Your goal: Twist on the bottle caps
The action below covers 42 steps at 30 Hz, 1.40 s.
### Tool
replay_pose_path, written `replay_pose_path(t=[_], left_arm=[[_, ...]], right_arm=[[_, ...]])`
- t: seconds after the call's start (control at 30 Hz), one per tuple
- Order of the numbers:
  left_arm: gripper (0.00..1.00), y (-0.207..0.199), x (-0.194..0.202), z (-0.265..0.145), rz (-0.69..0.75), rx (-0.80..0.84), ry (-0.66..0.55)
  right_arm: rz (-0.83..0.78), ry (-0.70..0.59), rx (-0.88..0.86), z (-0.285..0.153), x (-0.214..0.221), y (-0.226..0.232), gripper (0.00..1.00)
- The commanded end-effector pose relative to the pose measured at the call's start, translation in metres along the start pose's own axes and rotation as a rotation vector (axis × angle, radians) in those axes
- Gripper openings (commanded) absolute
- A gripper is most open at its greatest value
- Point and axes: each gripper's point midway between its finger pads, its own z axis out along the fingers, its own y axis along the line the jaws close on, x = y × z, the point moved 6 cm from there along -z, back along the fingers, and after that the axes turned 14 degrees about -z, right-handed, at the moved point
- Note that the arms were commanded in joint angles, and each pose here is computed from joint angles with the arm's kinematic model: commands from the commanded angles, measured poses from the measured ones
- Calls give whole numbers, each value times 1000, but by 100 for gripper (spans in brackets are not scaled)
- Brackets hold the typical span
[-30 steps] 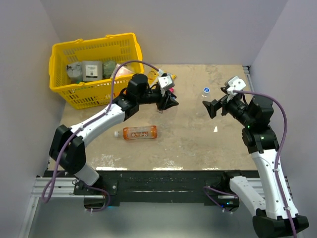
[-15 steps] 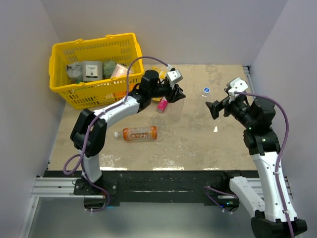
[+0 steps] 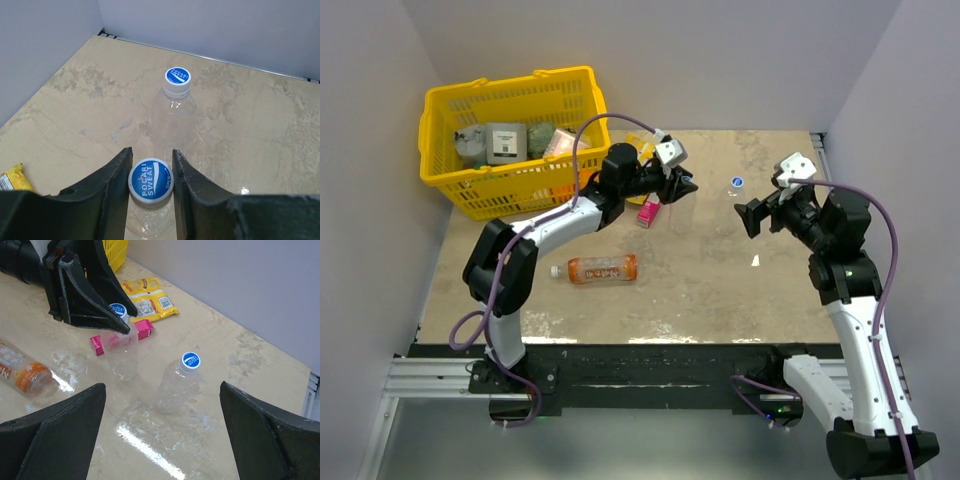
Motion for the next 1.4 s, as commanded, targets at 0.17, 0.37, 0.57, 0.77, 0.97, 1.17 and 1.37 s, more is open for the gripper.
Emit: replay_pose_path(t=[0.17, 0.37, 0.57, 0.77, 0.97, 1.17, 1.37], left_arm=[[18, 4, -12, 4, 27, 4, -79], [31, 10, -2, 4, 16, -20, -60], [34, 13, 3, 5, 12, -21, -52], [36, 14, 9, 7, 2, -21, -46], [45, 15, 13, 6, -3, -27, -39], [56, 17, 15, 5, -4, -37, -40], [59, 18, 15, 5, -3, -42, -42]], right_arm=[[-35, -29, 29, -3, -17, -12, 99], [-34, -30, 24, -1, -16, -13, 99], [-33, -28, 18, 2, -16, -14, 99], [-33, -28, 12, 4, -16, -15, 99], [-33, -26, 10, 7, -14, -15, 99], [-35, -30, 12, 9, -15, -17, 99], [-37, -32, 11, 10, -15, -17, 99]])
